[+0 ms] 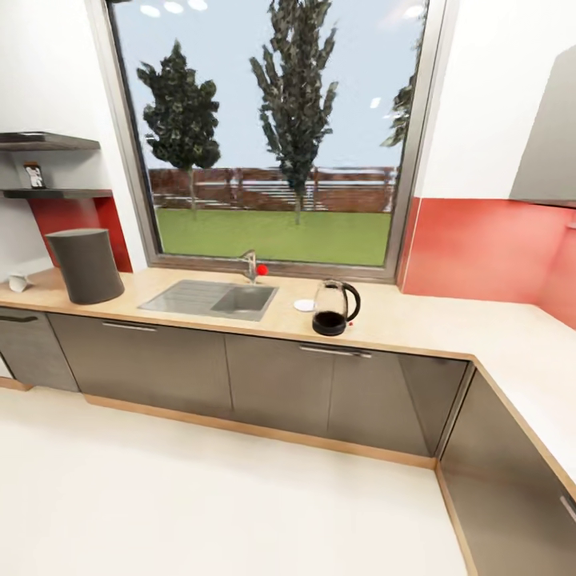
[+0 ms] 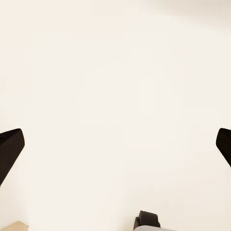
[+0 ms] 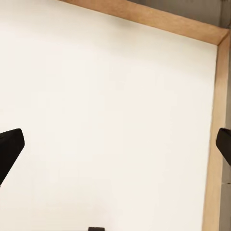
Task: Set up a coffee station on the kitchen countertop: keep the coffee maker on the countertop, move the bottle of coffee from the kitchen shelf to the counter next to the coffee maker, place a paper coffee filter on top of the coffee maker, put the saucer next to the coffee maker with the coffee cup on the saucer, and place the electric kettle next to the coffee maker.
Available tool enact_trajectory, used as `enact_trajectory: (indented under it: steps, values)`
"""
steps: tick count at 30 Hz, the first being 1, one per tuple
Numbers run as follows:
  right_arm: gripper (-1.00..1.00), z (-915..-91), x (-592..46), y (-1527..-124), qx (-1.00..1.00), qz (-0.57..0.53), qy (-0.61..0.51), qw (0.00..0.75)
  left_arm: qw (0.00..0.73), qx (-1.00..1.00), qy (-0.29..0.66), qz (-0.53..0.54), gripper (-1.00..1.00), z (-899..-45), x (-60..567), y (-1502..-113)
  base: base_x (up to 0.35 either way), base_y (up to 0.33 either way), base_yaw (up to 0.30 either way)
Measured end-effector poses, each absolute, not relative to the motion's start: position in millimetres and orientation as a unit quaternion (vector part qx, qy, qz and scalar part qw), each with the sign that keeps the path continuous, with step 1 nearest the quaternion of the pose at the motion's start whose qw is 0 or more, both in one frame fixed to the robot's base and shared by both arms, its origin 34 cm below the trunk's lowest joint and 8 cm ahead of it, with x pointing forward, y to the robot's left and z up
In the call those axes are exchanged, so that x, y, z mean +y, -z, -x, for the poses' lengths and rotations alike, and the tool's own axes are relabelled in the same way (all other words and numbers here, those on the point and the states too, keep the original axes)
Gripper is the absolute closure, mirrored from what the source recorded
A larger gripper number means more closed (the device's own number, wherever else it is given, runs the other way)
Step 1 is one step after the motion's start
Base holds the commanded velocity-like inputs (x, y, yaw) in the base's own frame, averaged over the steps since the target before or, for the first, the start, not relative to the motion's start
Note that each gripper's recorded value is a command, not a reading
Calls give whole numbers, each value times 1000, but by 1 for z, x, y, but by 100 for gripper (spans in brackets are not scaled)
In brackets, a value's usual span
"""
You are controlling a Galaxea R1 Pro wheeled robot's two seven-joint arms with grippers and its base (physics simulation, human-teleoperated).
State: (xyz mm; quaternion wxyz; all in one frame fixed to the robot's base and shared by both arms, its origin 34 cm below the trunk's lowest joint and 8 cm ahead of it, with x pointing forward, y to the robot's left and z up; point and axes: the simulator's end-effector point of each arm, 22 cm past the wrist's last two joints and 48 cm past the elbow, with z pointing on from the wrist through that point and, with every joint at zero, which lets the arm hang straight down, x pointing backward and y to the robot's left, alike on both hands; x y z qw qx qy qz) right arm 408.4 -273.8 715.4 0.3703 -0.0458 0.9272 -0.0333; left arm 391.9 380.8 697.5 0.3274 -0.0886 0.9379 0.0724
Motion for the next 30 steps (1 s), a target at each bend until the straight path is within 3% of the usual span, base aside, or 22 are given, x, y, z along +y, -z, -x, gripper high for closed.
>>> enact_trajectory:
  steps: [10,30]
  values:
    - [-100,-408,-274,-715,927,45,33,370,327,938,-72,89,-100,-392,381,-698,339,0,72]
    - [-100,-408,-274,-715,927,45,33,370,328,938,-73,89,-100,-392,381,-698,337,24,264]
